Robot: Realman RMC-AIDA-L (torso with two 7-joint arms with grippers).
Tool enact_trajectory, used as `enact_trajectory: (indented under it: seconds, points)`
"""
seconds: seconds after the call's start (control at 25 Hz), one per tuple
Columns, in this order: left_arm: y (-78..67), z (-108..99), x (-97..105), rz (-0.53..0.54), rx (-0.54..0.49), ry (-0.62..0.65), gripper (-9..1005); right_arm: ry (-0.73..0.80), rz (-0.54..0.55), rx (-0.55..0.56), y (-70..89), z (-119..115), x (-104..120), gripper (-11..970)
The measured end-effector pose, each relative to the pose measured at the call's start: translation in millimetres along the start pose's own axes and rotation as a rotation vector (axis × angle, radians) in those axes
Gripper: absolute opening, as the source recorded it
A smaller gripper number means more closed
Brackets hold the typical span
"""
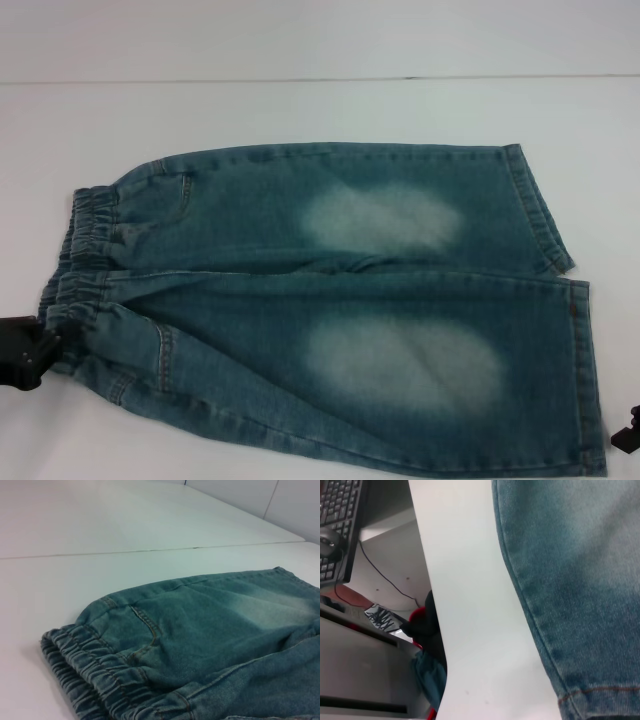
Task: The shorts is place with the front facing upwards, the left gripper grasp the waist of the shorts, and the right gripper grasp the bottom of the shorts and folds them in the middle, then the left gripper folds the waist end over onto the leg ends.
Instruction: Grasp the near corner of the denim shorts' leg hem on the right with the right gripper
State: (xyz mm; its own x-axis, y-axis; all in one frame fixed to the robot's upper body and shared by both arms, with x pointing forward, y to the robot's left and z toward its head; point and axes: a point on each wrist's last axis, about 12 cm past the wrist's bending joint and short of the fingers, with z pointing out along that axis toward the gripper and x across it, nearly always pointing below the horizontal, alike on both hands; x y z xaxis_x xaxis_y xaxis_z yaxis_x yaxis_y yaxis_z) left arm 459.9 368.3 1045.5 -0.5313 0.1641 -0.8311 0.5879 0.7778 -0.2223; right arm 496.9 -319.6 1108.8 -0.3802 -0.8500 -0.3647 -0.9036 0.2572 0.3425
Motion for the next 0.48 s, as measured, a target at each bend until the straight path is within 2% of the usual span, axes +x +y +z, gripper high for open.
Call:
enact_trajectory:
  seconds: [0.48]
  points:
    - [-0.1, 2.7, 1.0, -0.001, -0.001, 0.001, 48, -0.022, -0.037, -0.017, -6.3, 10.8, -10.3, 773]
